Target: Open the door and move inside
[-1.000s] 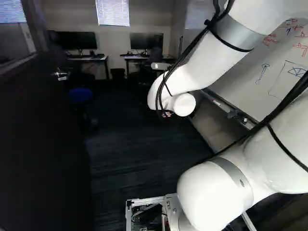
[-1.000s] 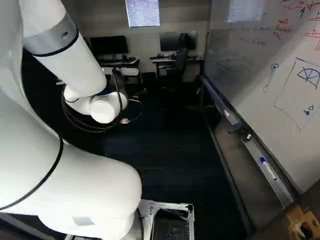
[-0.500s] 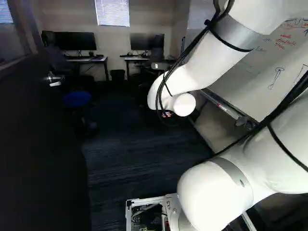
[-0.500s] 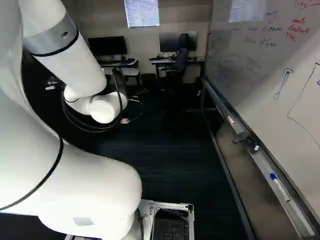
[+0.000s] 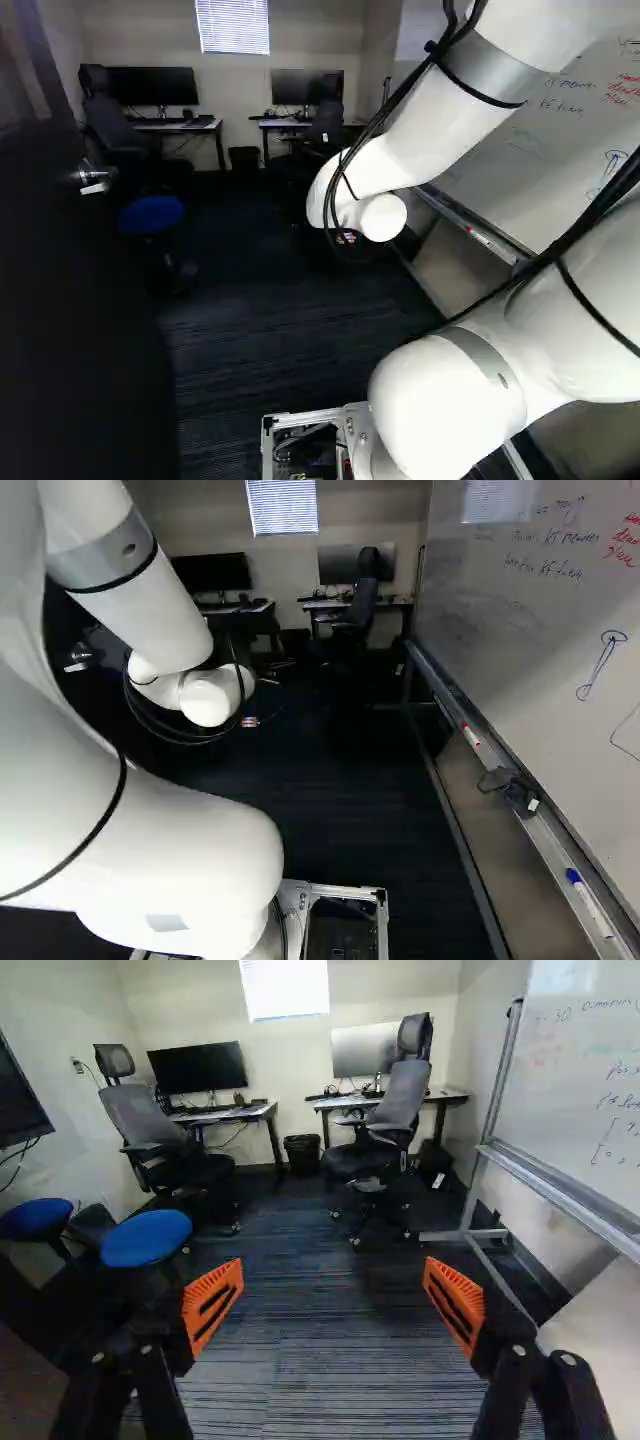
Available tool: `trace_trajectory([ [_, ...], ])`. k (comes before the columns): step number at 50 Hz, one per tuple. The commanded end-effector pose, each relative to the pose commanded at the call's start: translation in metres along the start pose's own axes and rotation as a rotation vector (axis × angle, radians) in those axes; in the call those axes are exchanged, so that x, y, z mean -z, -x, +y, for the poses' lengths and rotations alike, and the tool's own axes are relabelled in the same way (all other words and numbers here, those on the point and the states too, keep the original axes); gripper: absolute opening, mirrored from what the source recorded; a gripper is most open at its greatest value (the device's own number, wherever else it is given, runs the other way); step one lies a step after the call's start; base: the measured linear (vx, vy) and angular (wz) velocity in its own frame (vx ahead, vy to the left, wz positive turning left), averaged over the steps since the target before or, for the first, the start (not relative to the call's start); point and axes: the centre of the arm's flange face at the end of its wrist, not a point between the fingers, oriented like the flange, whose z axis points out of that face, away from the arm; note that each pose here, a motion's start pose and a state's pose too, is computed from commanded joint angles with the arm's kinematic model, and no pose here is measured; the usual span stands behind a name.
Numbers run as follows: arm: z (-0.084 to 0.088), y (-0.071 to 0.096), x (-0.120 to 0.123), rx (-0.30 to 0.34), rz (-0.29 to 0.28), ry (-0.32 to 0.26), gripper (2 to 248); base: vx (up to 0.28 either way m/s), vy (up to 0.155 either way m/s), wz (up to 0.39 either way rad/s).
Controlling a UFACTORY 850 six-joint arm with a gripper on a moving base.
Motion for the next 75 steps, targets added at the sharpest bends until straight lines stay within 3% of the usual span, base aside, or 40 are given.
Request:
trace_trajectory([
  [75, 0.0, 0.0, 0.0, 0.0, 0.0, 0.0, 247, 0.186, 0.007, -0.005],
])
